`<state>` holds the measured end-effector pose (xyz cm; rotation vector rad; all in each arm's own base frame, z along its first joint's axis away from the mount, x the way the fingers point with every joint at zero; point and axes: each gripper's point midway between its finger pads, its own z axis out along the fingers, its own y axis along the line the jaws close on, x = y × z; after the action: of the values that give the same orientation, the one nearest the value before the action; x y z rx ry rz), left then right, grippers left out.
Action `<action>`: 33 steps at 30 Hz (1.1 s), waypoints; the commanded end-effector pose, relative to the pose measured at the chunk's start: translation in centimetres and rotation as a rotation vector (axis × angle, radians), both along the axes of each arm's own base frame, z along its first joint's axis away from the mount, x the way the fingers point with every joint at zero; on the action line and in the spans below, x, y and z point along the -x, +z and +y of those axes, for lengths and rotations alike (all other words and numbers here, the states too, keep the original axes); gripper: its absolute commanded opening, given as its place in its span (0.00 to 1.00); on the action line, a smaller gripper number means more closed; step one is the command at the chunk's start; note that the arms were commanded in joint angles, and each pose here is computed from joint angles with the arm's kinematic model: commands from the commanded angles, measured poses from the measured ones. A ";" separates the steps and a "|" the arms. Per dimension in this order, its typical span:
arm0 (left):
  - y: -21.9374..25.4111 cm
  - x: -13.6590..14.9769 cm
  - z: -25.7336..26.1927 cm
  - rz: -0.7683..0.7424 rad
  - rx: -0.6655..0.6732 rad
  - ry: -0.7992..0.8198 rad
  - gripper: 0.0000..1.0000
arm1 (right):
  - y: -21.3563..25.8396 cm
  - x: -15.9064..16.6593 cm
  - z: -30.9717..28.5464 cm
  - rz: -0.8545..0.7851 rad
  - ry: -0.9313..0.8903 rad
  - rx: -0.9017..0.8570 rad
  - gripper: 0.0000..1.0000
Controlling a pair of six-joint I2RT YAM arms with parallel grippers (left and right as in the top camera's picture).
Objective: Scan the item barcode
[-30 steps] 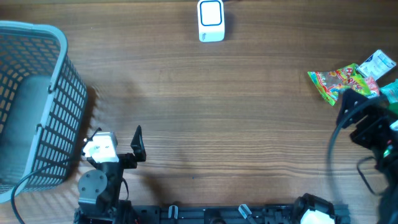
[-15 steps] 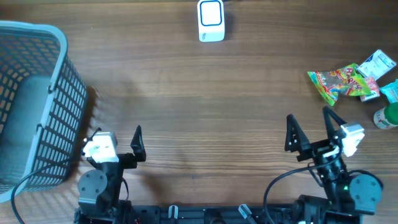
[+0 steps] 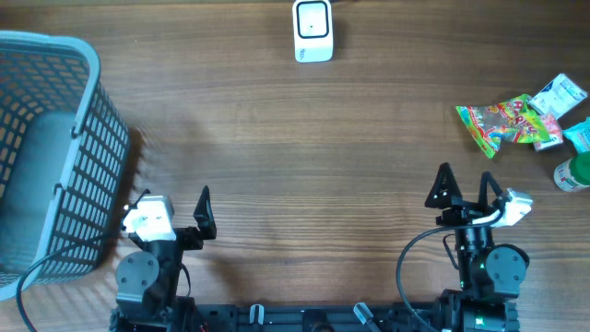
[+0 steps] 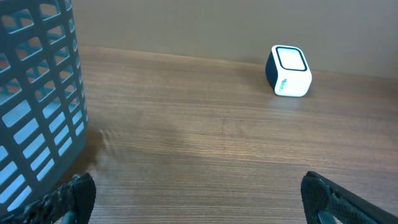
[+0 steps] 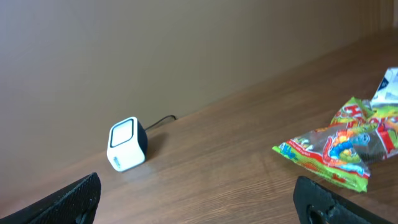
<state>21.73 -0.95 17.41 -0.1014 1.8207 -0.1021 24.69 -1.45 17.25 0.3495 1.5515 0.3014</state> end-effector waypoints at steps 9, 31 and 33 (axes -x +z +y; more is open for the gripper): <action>0.0 0.0 0.1 -0.005 0.003 0.009 1.00 | 0.3 0.1 0.1 -0.012 -0.003 0.143 1.00; 0.0 0.0 0.1 -0.005 0.003 0.009 1.00 | 0.3 0.1 -0.4 0.001 -0.028 0.356 1.00; 0.0 0.0 0.1 -0.005 0.003 0.009 1.00 | 0.3 0.1 -0.4 0.001 -0.028 0.356 1.00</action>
<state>21.73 -0.95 17.41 -0.1011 1.8207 -0.1018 24.69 -1.62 17.25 0.1112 1.5786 0.0402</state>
